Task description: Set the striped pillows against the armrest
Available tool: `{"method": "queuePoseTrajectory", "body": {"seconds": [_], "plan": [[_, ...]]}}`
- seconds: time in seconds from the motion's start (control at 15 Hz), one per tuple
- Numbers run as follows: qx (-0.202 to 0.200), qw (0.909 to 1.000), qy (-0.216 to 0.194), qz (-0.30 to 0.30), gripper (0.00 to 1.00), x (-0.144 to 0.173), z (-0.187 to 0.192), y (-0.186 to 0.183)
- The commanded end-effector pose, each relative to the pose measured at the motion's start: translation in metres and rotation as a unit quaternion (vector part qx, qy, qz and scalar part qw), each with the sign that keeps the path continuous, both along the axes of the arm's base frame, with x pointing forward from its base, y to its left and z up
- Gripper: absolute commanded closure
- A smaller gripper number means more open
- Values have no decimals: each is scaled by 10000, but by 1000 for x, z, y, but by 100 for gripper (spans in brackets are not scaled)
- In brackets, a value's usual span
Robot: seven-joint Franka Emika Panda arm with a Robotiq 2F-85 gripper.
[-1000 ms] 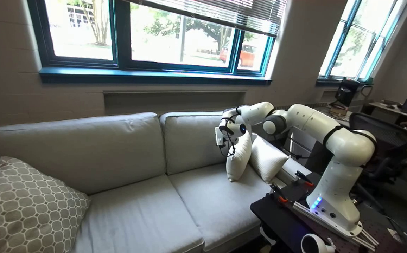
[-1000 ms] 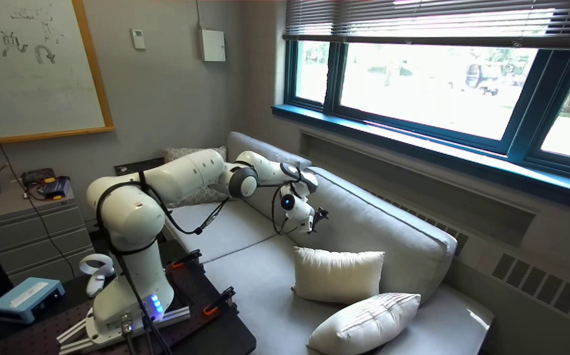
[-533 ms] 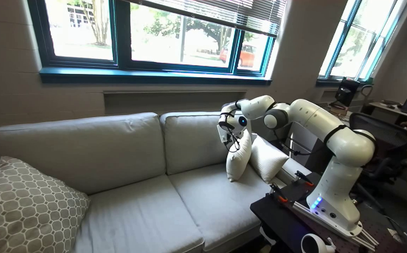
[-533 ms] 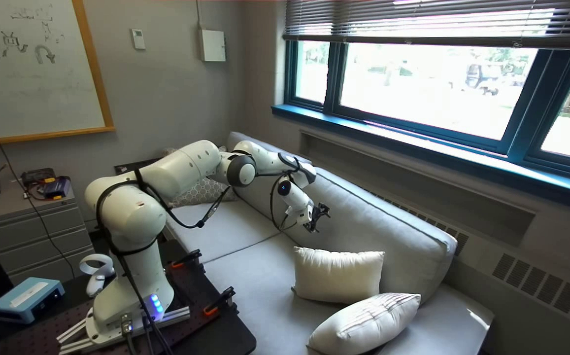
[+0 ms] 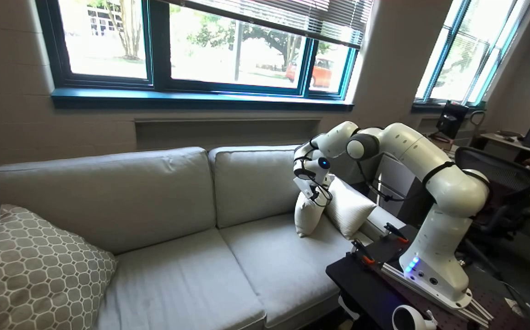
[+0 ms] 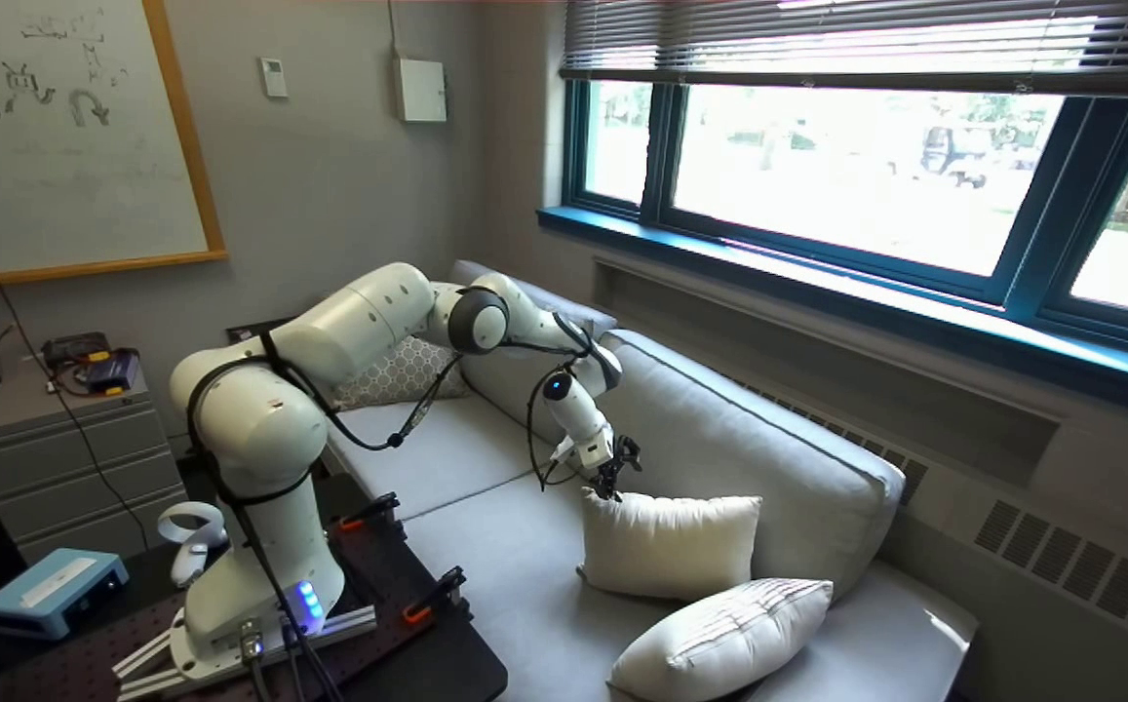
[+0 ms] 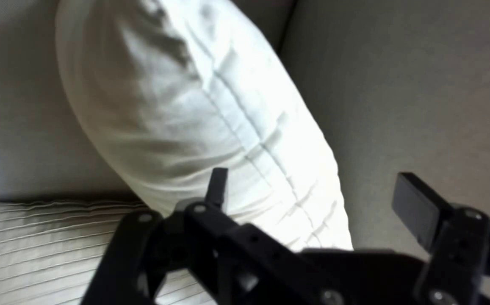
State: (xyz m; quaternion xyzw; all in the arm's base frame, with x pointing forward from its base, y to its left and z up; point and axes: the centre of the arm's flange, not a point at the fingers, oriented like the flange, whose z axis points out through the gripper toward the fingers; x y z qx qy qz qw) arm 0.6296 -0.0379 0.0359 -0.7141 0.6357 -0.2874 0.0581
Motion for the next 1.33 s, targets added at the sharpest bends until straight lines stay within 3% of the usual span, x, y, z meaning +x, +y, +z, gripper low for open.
{"method": "queuePoseTrajectory", "body": {"seconds": [0.0, 0.27, 0.33, 0.4, 0.6, 0.87, 0.93, 1.0, 1.13, 1.2, 1.27], "plan": [[-49, 9992, 319, 238, 0, -13, 12, -16], [90, 9983, 322, 469, 0, -11, 3, -30], [190, 9980, 264, 541, 5, -6, 1, -33], [272, 9975, 218, 613, 25, -3, -1, -35], [624, 9946, 155, 820, 36, 10, -13, -40], [1135, 9881, 365, 969, 69, 20, -28, -40], [1244, 9864, 448, 974, 26, 21, -31, -39], [1327, 9850, 519, 969, 32, 20, -32, -37], [1447, 9825, 697, 939, 27, 17, -33, -33], [1489, 9816, 756, 929, 69, 16, -34, -31], [1515, 9809, 770, 943, 63, 15, -36, -31]]}}
